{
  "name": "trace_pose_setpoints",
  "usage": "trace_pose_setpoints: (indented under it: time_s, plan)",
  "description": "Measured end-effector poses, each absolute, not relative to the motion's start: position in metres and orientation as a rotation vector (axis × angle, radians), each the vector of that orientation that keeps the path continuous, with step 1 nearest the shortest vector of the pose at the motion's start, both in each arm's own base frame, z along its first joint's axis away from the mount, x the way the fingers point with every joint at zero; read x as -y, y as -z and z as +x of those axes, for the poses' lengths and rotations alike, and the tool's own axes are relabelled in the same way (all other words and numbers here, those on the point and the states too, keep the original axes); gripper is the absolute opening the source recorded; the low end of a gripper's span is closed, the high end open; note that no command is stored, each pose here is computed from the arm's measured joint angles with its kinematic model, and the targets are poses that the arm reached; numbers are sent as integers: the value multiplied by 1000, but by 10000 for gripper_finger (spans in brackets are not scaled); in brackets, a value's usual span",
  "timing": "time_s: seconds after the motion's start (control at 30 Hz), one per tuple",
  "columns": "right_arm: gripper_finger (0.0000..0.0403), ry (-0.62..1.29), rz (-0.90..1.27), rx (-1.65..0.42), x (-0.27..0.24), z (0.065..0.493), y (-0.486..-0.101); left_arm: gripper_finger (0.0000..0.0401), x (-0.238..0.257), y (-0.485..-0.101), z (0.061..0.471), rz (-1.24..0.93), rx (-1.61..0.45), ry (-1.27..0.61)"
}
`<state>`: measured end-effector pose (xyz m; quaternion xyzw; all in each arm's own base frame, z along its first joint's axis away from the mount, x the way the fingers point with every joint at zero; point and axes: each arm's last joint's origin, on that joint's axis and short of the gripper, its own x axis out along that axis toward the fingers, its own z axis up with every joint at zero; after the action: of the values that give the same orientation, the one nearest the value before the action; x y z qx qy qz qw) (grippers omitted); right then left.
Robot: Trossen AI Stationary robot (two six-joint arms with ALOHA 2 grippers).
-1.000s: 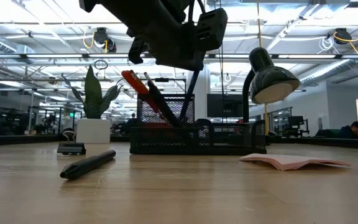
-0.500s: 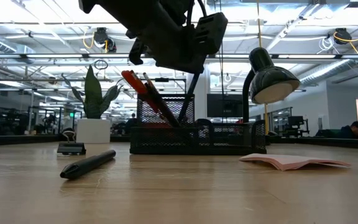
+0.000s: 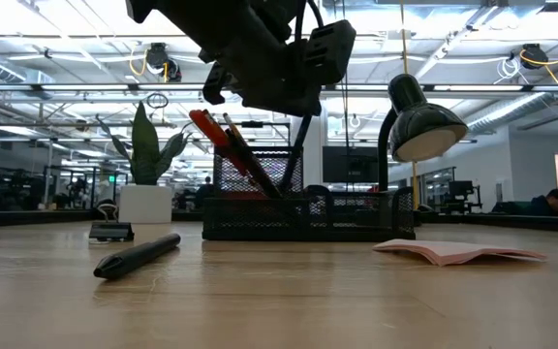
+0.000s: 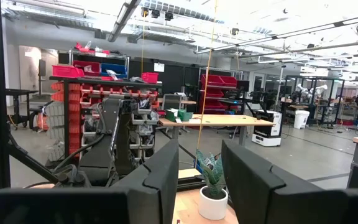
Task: Pick and place office supplies into organizer
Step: Put the left black pen into the desk organizer, then put the black pen into the desk organizer
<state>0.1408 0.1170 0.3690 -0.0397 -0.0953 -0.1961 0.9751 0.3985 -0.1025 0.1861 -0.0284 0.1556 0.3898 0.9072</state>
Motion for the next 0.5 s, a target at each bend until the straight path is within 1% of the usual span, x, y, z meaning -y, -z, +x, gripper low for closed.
trace_pose_setpoints:
  time_s: [0.27,0.5]
  plan:
    - [116,395,-80,192,-117,141,-369,123,102,-186,398,-58,-321,-805]
    - [116,395,-80,192,-117,141,-369,125,102,-186,398,-58,-322,-805]
